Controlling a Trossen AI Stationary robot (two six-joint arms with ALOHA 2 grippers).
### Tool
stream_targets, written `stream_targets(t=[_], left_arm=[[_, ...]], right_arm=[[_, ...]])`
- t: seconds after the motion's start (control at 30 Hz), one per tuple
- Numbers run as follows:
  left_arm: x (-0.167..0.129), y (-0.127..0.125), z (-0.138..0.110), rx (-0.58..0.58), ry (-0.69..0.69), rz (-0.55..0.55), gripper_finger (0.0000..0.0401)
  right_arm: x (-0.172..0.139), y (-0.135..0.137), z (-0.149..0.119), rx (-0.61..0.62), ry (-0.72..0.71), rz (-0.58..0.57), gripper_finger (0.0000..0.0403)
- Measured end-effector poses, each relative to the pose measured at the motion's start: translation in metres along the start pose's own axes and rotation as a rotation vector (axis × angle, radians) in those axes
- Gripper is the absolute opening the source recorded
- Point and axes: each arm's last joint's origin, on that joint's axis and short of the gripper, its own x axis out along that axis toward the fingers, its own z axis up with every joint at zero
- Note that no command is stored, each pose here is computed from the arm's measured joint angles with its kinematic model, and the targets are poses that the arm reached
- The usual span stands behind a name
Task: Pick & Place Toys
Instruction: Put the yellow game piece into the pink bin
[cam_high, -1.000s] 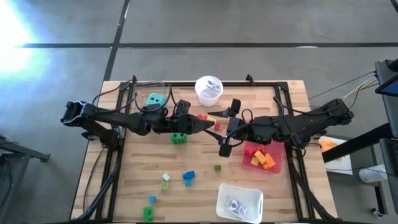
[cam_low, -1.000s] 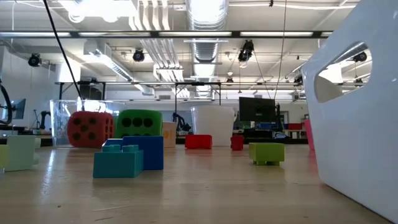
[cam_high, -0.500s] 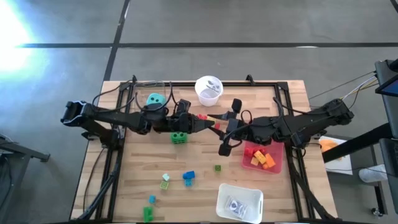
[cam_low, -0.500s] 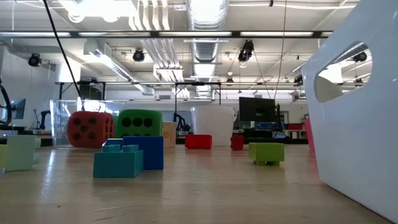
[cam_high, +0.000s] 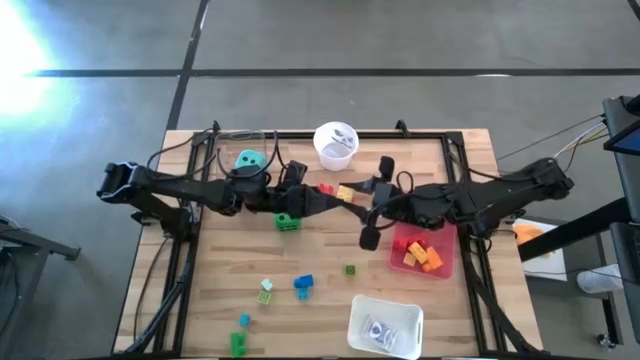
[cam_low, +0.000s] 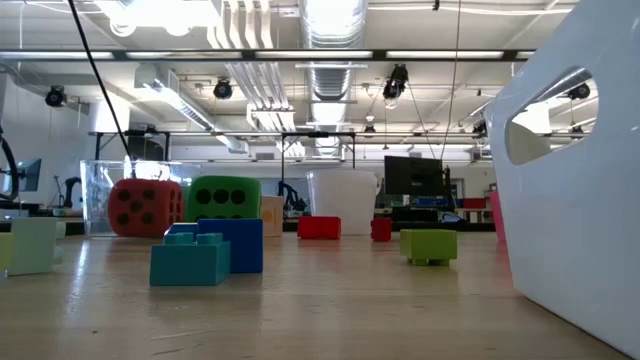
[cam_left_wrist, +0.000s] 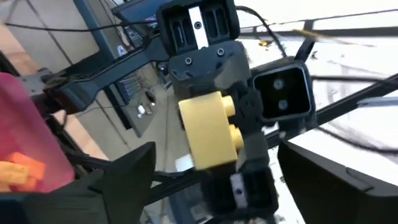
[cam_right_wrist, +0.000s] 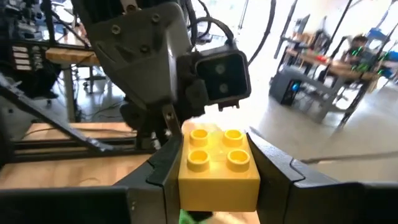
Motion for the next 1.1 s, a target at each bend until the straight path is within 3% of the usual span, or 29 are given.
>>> stream_targets(t=[0.23,0.47,0.6,0.7,0.83,0.97,1.1], left_arm=[[-0.010,0.001,0.000,0.090,0.062,0.119,0.0369],[-0.025,0.002,-0.001,0.159,0.217,0.384,0.0370],[-0.039,0.001,0.002,0.178,0.291,0.582,0.0370],[-0.046,-0.003,0.005,0.198,0.330,0.671,0.0370],[-0.049,-0.007,0.006,0.215,0.352,0.697,0.0370],[-0.048,-0.010,0.008,0.223,0.346,0.681,0.0370],[-0.048,-0.010,0.008,0.222,0.346,0.682,0.0370]], right_arm=[[-0.029,-0.018,0.001,0.152,0.104,0.061,0.0129],[-0.063,-0.038,-0.014,0.373,0.361,0.099,0.0129],[-0.076,-0.047,-0.030,0.483,0.542,-0.004,0.0129],[-0.088,-0.055,-0.042,0.532,0.687,-0.101,0.0129],[-0.100,-0.068,-0.056,0.579,0.876,-0.223,0.0129],[-0.108,-0.085,-0.065,0.646,0.998,-0.403,0.0129],[-0.107,-0.096,-0.075,0.699,1.095,-0.498,0.0129]])
